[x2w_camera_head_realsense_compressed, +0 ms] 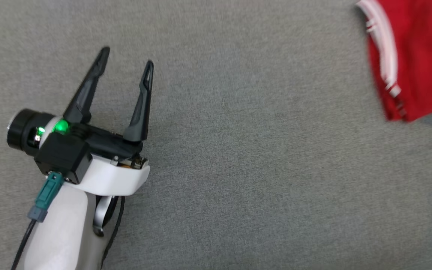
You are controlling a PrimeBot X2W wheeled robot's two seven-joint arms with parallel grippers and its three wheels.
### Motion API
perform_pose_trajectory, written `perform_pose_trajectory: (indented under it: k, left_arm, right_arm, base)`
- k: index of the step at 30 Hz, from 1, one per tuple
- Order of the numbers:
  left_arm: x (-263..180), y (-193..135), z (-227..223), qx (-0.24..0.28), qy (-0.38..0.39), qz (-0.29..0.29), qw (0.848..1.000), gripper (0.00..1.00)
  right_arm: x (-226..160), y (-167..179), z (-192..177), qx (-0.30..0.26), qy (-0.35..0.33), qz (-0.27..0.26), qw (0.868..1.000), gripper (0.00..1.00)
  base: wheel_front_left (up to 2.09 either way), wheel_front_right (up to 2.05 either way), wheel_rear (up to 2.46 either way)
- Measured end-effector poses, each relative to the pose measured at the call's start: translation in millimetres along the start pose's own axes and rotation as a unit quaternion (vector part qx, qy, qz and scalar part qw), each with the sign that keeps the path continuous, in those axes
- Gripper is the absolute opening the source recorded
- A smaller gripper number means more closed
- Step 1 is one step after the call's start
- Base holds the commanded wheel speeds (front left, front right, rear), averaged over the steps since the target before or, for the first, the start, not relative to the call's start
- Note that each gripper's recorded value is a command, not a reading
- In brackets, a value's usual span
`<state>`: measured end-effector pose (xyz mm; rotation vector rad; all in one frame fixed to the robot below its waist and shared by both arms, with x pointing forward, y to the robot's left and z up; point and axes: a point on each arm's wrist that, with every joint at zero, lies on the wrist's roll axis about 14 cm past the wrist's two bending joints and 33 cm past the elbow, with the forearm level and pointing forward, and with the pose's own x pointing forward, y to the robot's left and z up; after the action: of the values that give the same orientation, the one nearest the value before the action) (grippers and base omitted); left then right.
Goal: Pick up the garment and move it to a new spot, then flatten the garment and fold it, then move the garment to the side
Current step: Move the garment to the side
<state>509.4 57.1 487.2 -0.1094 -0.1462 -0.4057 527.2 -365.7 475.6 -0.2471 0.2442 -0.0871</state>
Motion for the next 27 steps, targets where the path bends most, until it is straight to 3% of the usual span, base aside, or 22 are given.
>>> perform_pose_trajectory:
  k: [6, 14, 16, 17, 23, 27]
  left_arm:
    - [25.3, -1.2, -16.6, 0.004, -0.014, -0.026, 1.000, 1.00]
    - [40.5, -12.5, -36.6, -0.006, -0.016, -0.061, 0.998, 1.00]
    - [41.8, -15.1, -40.6, -0.007, -0.014, -0.068, 0.998, 1.00]
    - [42.2, -15.6, -42.3, -0.007, -0.011, -0.071, 0.997, 1.00]
    - [42.1, -20.2, -34.2, -0.004, -0.016, -0.079, 0.997, 1.00]
    - [36.9, -25.1, -25.8, -0.006, -0.015, -0.078, 0.997, 1.00]
  right_arm:
    - [15.8, -65.8, -9.8, -0.036, 0.018, -0.071, 0.997, 0.00]
    - [30.7, -86.3, -66.1, -0.070, 0.088, -0.105, 0.988, 0.00]
    - [33.7, -92.8, -76.3, -0.063, 0.098, -0.123, 0.985, 0.86]
    - [34.7, -94.7, -80.8, -0.061, 0.102, -0.131, 0.984, 1.00]
    - [29.6, -100.0, -88.8, -0.033, 0.099, -0.164, 0.981, 1.00]
    - [15.8, -101.7, -79.1, 0.013, 0.068, -0.185, 0.980, 1.00]
  base:
    - [0.00, 0.00, 0.00]
    - [0.00, 0.00, 0.00]
    - [0.00, 0.00, 0.00]
    - [0.00, 0.00, 0.00]
    - [0.00, 0.00, 0.00]
    - [0.00, 0.00, 0.00]
